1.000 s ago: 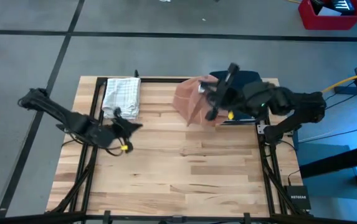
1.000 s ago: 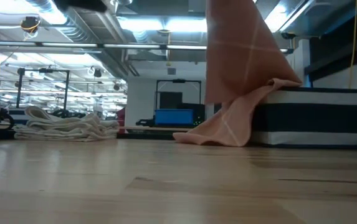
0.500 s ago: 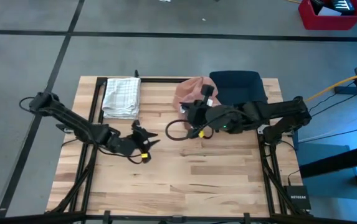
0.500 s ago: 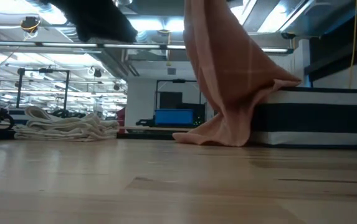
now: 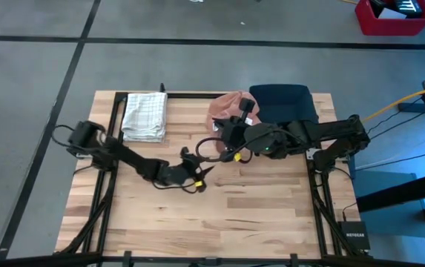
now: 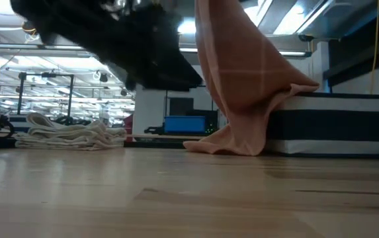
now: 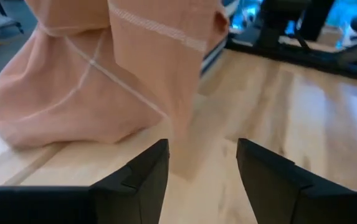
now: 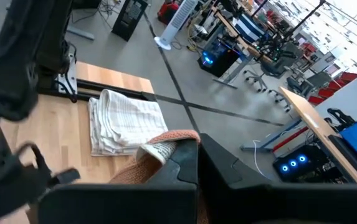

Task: Fold towel
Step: Fold the brown towel on the table

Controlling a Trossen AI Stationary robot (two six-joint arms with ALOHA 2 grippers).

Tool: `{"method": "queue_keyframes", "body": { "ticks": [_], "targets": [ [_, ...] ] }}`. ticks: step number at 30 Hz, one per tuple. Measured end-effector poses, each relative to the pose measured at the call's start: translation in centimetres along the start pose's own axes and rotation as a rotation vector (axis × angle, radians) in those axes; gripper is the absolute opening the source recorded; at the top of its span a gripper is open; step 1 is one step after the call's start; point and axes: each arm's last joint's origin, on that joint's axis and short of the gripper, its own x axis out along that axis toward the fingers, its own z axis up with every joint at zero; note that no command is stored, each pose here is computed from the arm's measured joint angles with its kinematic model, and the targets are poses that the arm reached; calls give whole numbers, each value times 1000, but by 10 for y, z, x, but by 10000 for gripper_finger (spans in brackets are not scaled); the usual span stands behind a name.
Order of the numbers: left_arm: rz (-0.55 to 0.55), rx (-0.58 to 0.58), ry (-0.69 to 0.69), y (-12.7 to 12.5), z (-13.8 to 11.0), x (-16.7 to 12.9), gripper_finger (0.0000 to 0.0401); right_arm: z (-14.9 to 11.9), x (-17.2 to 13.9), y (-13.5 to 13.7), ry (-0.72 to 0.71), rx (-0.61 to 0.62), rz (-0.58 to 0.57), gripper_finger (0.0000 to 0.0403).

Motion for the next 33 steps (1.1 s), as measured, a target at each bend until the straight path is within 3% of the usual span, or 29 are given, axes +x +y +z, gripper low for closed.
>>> {"method": "queue_keyframes", "body": {
  "ticks": [6,12,22,25,30,33],
  "targets": [
    [16,1,-62,11,-19,40,175,0,0,0,-2,0,0,5],
    [-38,43,-56,10,-19,78,175,0,0,0,-2,-20,-1,5],
    [82,6,-87,26,-12,112,172,0,0,0,-2,-22,-1,5],
    [87,33,-97,27,-7,116,142,0,0,0,-3,-22,-1,5],
    [91,116,-87,26,-5,116,19,0,0,-1,-1,-21,-9,5],
    [76,171,-30,19,-4,108,12,1,-2,-1,-4,-16,-7,5]
  ]
}}
